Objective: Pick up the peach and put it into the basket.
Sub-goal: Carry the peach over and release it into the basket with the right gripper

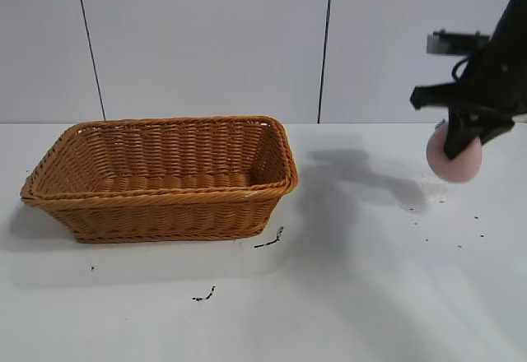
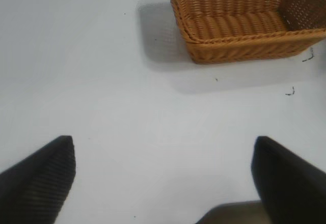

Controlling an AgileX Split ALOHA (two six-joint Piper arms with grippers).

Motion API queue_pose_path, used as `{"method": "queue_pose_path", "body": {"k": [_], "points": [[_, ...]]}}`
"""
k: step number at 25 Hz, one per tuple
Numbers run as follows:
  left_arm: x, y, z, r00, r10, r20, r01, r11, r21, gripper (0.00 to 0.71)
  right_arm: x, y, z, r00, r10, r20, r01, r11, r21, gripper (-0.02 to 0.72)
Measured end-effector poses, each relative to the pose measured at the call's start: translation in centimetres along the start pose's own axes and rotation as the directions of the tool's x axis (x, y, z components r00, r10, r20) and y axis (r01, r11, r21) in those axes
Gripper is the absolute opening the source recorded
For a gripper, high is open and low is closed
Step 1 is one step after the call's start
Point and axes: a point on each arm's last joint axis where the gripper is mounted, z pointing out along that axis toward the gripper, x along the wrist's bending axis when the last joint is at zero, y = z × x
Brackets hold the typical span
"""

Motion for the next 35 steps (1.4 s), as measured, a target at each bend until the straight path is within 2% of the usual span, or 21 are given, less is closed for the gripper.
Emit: {"method": "queue_pose_path", "body": {"k": [6, 12, 18, 23, 26, 27, 29, 30, 31, 32, 35], "points": [[0.0, 0.0, 0.0, 1.0, 0.0, 0.0, 0.0, 1.0, 0.0, 0.692, 7.4, 3.5, -1.6, 0.987, -0.149, -0.067, 0.142, 0.985, -0.095, 0.025], [0.0, 0.0, 0.0, 1.0, 0.0, 0.0, 0.0, 1.0, 0.0, 0.692, 16.4, 4.0, 0.5, 0.939, -0.31, -0.15, 0.293, 0.948, -0.125, 0.025], [0.0, 0.0, 0.0, 1.0, 0.0, 0.0, 0.0, 1.0, 0.0, 0.692, 23.3, 1.4, 5.9, 0.886, -0.413, -0.21, 0.407, 0.91, -0.073, 0.025], [0.0, 0.0, 0.0, 1.0, 0.0, 0.0, 0.0, 1.0, 0.0, 0.692, 24.9, -0.3, 11.2, 0.872, -0.442, -0.209, 0.444, 0.895, -0.042, 0.052], [0.0, 0.0, 0.0, 1.0, 0.0, 0.0, 0.0, 1.0, 0.0, 0.692, 24.9, -0.9, 12.9, 0.872, -0.443, -0.208, 0.451, 0.892, -0.008, 0.147], [0.0, 0.0, 0.0, 1.0, 0.0, 0.0, 0.0, 1.0, 0.0, 0.692, 24.9, -1.0, 13.1, 0.871, -0.445, -0.209, 0.454, 0.891, -0.005, 0.205], [0.0, 0.0, 0.0, 1.0, 0.0, 0.0, 0.0, 1.0, 0.0, 0.692, 25.0, -0.9, 13.0, 0.866, -0.454, -0.208, 0.462, 0.887, -0.011, 0.367], [0.0, 0.0, 0.0, 1.0, 0.0, 0.0, 0.0, 1.0, 0.0, 0.692, 25.0, -0.9, 12.8, 0.865, -0.456, -0.208, 0.463, 0.886, -0.015, 0.484], [0.0, 0.0, 0.0, 1.0, 0.0, 0.0, 0.0, 1.0, 0.0, 0.692, 25.0, -0.8, 12.7, 0.865, -0.457, -0.208, 0.463, 0.886, -0.02, 0.57], [0.0, 0.0, 0.0, 1.0, 0.0, 0.0, 0.0, 1.0, 0.0, 0.692, 25.0, -0.7, 12.5, 0.865, -0.457, -0.207, 0.462, 0.886, -0.024, 0.621], [0.0, 0.0, 0.0, 1.0, 0.0, 0.0, 0.0, 1.0, 0.0, 0.692, 24.9, -0.5, 11.8, 0.864, -0.46, -0.207, 0.464, 0.885, -0.03, 0.677]]}}
